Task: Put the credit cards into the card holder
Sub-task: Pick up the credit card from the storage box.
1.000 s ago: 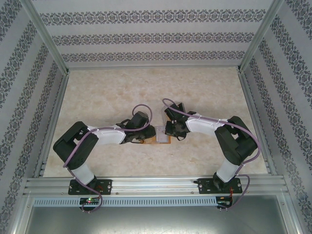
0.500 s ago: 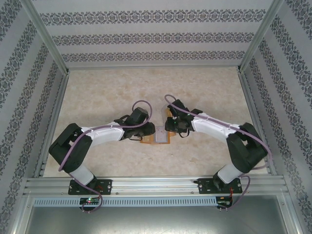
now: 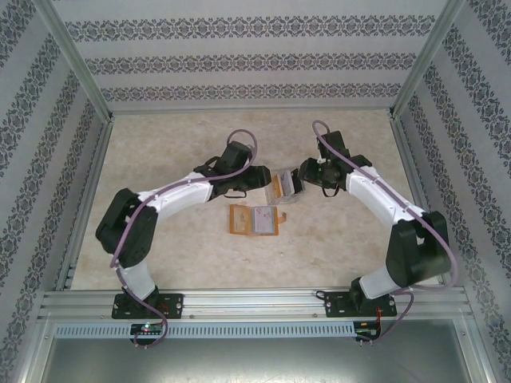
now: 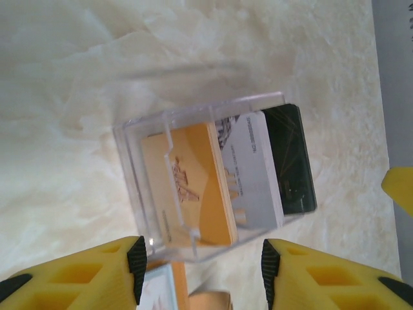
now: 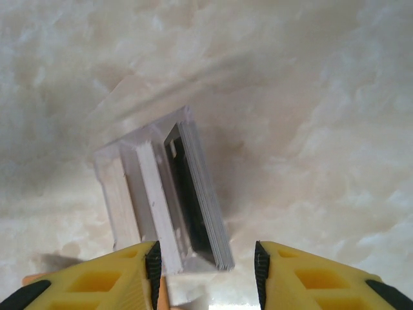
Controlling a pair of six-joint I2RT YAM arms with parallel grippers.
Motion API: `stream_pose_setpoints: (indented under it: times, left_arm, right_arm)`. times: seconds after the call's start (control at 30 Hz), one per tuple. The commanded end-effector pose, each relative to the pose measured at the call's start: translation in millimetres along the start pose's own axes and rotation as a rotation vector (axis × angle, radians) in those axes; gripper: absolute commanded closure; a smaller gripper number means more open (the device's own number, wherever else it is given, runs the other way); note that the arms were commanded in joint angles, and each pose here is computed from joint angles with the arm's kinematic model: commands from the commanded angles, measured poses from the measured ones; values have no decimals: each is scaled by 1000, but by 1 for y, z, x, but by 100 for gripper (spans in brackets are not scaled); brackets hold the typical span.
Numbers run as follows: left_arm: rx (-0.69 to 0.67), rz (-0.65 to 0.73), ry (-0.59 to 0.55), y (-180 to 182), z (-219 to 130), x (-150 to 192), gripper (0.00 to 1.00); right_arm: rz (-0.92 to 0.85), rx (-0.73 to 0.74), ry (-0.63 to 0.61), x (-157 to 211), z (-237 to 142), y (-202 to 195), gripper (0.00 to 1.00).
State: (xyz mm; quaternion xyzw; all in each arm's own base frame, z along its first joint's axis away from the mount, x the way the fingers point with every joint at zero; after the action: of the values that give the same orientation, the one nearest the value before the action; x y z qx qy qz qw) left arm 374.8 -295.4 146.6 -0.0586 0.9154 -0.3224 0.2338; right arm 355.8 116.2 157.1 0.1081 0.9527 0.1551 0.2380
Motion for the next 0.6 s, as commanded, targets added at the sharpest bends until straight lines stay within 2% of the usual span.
stream_pose_setpoints:
  times: [0.0,0.23,0.4,0.57]
  left_arm:
    - [-22,-68,87,7,21,0,49]
    - [-50,-110,167,12,50,0,50]
    - [-85,-124,165,22,54,1,50]
    - [-96,-139,180,28,60,5,54]
  right_arm:
    - [-27,1,77,0,9,-2,56]
    - [-28,-1,151,-1,31,-1,54]
    - [-50,-1,176,2,39,1,52]
    - [-62,12,194,3,43,1,51]
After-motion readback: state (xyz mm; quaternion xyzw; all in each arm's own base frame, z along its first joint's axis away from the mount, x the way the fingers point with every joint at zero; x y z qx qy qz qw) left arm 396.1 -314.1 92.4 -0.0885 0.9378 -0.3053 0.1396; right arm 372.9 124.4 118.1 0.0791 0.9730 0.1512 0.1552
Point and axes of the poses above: each hand's point on the last joint's axis, 136 mm out from that joint toward the fingers, its own z axis out along the fingers, its own y axis along the line the jaws close on, x = y × z, the point moved 3 cm from there along -z, back along the fingers, and after that the axes turned 2 degrees about -z, right-handed, at the moved point
